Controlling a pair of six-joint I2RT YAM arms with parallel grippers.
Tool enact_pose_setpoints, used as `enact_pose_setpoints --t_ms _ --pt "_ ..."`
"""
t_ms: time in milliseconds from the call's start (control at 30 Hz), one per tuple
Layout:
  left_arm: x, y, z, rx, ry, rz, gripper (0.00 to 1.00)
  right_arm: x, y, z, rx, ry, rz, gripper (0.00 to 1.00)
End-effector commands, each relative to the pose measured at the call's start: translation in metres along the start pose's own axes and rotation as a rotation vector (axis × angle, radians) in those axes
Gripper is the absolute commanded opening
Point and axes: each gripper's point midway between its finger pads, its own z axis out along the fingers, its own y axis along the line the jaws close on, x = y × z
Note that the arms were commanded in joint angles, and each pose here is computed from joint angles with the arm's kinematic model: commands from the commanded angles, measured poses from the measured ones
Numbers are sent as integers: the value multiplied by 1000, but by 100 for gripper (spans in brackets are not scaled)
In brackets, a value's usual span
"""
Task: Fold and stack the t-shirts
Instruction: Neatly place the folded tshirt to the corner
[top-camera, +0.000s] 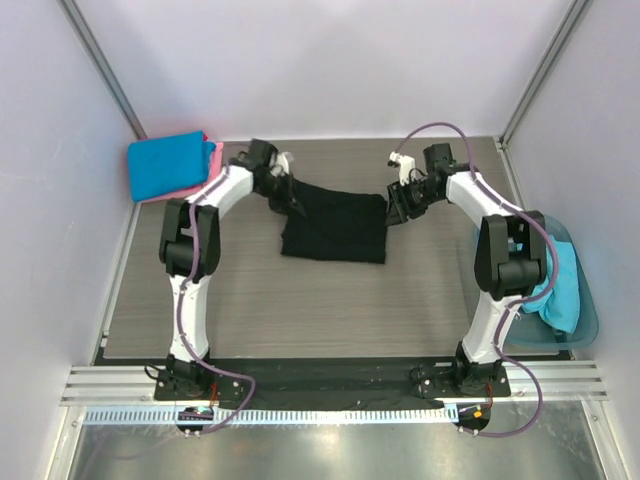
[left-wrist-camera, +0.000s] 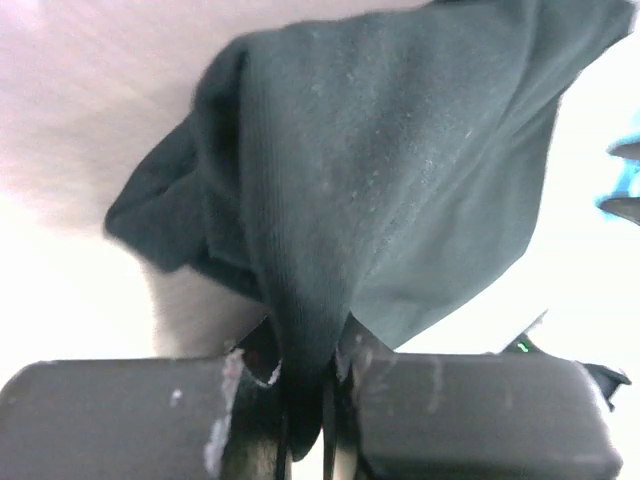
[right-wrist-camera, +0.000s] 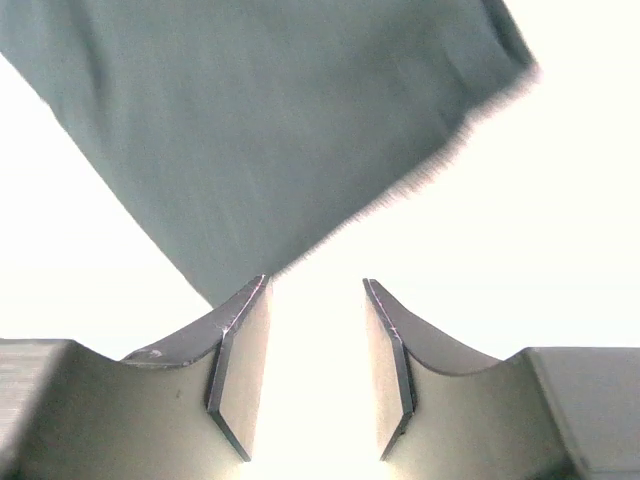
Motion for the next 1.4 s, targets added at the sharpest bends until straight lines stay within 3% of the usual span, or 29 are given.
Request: enact_pose_setpoints --t_ms 0,33,133,200,467,700,933,1367 --pt "-42 42 -58 -94 -75 102 0 -38 3 -48 107 -88 -135 46" --pt "-60 43 -67 -93 -102 166 0 -40 3 -52 114 -92 -140 46" --pt "-62 76 -79 -164 26 219 0 -40 0 -50 122 -84 -158 46" --pt "-74 95 -91 -224 19 242 0 -44 -3 -50 129 -92 -144 46" --pt "-120 134 -132 -474 -78 396 0 -65 -4 -47 104 -141 -164 46" --pt "-176 149 -183 -730 -264 544 0 -74 -2 -43 66 -173 -134 45" --pt "-219 126 -238 -845 -462 618 0 -71 -5 -43 59 -178 -117 45" --pt "-235 86 -302 -901 -643 634 0 -75 -5 -49 75 -198 -112 44"
